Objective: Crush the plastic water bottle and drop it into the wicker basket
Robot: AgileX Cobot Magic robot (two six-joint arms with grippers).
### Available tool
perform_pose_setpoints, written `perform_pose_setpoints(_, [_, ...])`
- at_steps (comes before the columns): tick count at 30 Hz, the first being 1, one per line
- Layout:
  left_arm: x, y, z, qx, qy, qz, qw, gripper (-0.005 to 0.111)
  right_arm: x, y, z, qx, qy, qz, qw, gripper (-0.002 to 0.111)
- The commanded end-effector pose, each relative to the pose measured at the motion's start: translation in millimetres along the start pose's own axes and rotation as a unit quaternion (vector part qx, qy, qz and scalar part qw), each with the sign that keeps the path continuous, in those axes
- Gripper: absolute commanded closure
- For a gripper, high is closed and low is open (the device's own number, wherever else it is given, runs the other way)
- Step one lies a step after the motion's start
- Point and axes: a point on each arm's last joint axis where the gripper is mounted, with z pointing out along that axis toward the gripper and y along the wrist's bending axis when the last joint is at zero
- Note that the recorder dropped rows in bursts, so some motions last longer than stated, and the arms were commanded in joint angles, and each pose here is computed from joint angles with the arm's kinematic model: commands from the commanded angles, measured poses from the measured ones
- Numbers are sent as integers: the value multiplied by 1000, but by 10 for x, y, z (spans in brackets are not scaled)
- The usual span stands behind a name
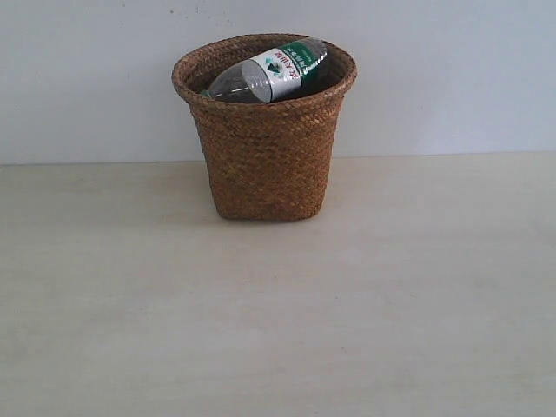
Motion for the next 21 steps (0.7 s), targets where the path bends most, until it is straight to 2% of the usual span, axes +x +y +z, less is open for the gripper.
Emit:
perform_pose_setpoints(1, [-38,6,-68,2,-16,-9,1000,103,-14,0,-6,0,-8,1,1000,108])
perform_pose_setpoints(21, [-44,5,-77,3,-18,-9,1000,103,-15,0,-6,0,-9,1,1000,108])
